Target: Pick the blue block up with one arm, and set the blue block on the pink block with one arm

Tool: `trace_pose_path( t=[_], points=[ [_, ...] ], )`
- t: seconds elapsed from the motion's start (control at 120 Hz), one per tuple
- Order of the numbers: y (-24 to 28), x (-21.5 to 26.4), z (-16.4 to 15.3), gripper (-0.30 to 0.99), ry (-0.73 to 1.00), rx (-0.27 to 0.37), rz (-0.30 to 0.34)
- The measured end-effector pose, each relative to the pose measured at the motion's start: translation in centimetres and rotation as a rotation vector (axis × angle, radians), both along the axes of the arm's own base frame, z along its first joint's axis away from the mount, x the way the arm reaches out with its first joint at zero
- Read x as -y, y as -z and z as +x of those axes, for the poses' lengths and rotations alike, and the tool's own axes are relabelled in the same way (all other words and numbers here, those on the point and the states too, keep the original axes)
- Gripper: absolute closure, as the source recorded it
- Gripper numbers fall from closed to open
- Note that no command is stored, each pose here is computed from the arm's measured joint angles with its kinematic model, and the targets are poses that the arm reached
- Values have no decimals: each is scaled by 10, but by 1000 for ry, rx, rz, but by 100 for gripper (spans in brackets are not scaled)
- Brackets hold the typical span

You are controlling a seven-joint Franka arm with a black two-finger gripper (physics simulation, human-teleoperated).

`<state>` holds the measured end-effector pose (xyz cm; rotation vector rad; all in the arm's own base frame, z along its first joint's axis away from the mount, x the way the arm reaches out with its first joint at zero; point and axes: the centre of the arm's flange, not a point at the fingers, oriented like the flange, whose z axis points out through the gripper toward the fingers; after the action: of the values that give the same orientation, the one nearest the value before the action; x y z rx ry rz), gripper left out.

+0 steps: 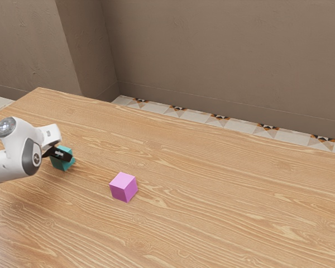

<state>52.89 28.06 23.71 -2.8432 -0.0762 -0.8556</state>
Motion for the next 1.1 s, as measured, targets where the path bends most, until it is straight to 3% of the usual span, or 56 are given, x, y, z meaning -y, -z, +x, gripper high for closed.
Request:
trace_pose_path(
  t=[0.225,0.45,0.65,0.742,1.1],
  points=[
    [-8,1,2,26,9,10,14],
    [-41,16,12,30,45,46,56],
    [-107,103,18,29,176,95,118],
    [-121,138,2,29,206,88,119],
    [-127,278,-26,29,321,96,27]
  ],
)
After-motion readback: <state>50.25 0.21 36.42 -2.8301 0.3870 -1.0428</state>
